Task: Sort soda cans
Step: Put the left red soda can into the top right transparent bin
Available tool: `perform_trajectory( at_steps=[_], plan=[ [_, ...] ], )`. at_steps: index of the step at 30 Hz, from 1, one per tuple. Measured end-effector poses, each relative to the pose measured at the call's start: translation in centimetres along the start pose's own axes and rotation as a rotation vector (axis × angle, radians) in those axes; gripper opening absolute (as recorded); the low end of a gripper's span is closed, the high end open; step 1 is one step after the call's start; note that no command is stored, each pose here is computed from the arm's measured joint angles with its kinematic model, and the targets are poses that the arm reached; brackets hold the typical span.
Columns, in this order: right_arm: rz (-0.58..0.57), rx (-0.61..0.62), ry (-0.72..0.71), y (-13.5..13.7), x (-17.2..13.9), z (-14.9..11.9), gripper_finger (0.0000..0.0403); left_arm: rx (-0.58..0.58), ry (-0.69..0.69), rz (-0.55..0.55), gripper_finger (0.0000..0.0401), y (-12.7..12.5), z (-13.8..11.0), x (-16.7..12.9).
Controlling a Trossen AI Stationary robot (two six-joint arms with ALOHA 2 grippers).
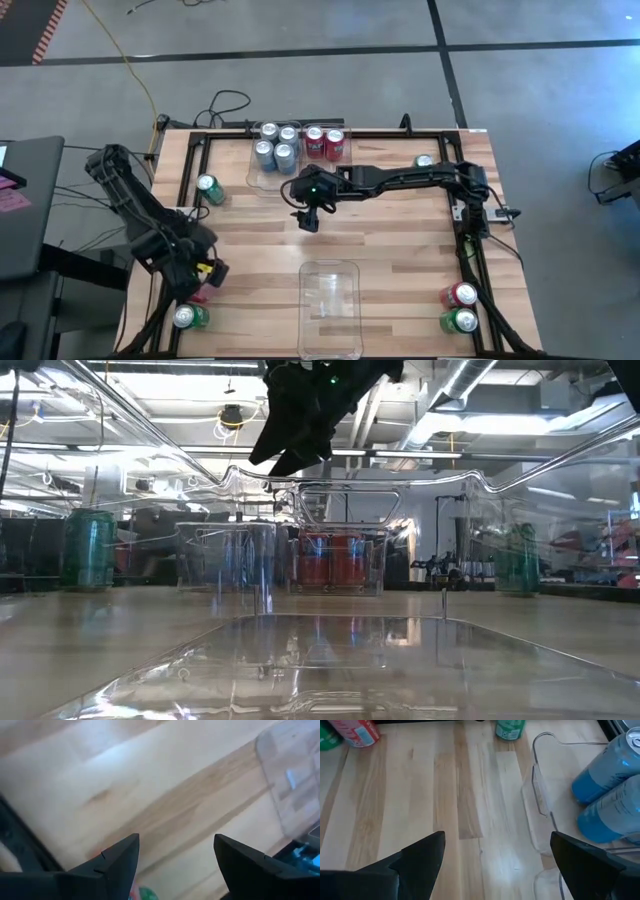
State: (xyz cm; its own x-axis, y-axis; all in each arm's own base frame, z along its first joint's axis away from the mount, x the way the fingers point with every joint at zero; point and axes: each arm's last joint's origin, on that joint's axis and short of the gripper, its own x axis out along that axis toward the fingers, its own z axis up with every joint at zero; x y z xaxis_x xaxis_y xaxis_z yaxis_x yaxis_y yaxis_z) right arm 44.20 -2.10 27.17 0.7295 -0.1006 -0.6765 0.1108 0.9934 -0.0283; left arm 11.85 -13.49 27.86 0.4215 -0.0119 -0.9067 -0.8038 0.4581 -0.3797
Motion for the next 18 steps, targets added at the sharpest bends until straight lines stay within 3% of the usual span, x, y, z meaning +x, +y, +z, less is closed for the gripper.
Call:
perform_trajectory(
  at_steps=[7,14,18],
  plan=[
    [0.009,0.012,0.021,0.4,0.0,-0.2,0.0379,0.107,-0.059,-0.012,0.0254,-0.2,0.5,0.1],
    [0.004,0.05,0.088,0.4,-0.1,-0.9,0.0379,0.064,0.124,0.029,0.0252,-0.2,0.0,0.1],
    [-0.004,0.075,0.112,0.4,-0.1,-1.1,0.0379,0.063,0.149,0.079,0.024,0.1,0.1,-0.5]
  ],
)
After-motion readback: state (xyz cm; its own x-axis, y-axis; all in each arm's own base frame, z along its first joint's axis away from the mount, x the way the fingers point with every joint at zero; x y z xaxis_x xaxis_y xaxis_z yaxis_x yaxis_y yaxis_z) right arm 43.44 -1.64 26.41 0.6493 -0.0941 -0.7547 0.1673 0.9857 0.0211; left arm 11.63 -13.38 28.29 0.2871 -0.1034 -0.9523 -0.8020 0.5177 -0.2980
